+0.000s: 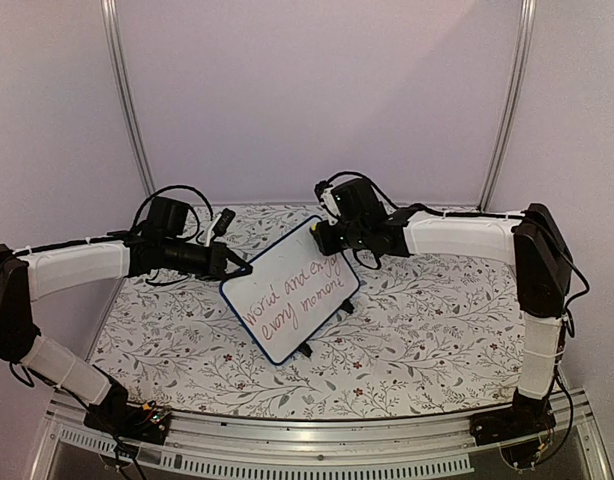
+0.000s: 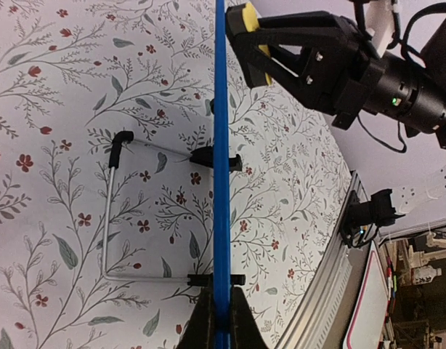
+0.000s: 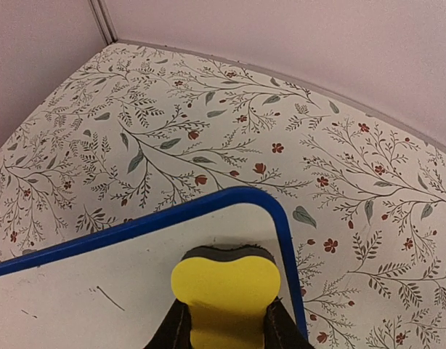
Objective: Erase the whiteboard
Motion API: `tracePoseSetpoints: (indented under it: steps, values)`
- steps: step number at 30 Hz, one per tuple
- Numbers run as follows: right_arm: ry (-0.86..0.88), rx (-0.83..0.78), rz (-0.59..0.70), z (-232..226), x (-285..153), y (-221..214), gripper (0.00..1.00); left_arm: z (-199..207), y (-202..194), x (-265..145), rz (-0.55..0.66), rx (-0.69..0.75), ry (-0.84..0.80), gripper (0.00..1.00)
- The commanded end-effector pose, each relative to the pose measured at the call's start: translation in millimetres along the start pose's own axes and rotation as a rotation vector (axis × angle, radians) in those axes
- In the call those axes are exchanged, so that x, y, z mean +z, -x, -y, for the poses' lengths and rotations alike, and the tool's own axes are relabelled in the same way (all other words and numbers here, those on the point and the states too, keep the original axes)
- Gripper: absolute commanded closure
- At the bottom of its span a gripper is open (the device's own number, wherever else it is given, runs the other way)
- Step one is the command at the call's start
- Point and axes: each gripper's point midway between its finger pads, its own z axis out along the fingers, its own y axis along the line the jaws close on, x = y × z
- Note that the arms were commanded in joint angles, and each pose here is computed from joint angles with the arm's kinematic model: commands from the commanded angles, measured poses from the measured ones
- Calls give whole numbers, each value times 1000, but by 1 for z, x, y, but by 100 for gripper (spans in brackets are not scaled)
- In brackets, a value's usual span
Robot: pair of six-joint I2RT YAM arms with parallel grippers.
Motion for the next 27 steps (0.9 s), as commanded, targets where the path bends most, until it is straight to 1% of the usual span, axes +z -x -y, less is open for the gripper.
tracePoseSetpoints:
  steps: [1,8,13,20,27]
  values:
    - [14,-27,-38,-2,10,-10,82,17,6,-6,24,65,-62,100]
    - [49,5,-99,-1,3,-49,82,17,8,-6,28,64,-61,100]
    - [91,20,-98,-10,-8,-56,82,16,8,-6,26,60,-64,100]
    - [156,-9,-87,-47,-14,-53,82,14,7,-5,28,58,-52,100]
    - [235,-30,-114,-93,-23,-69,82,14,7,-5,27,57,-49,100]
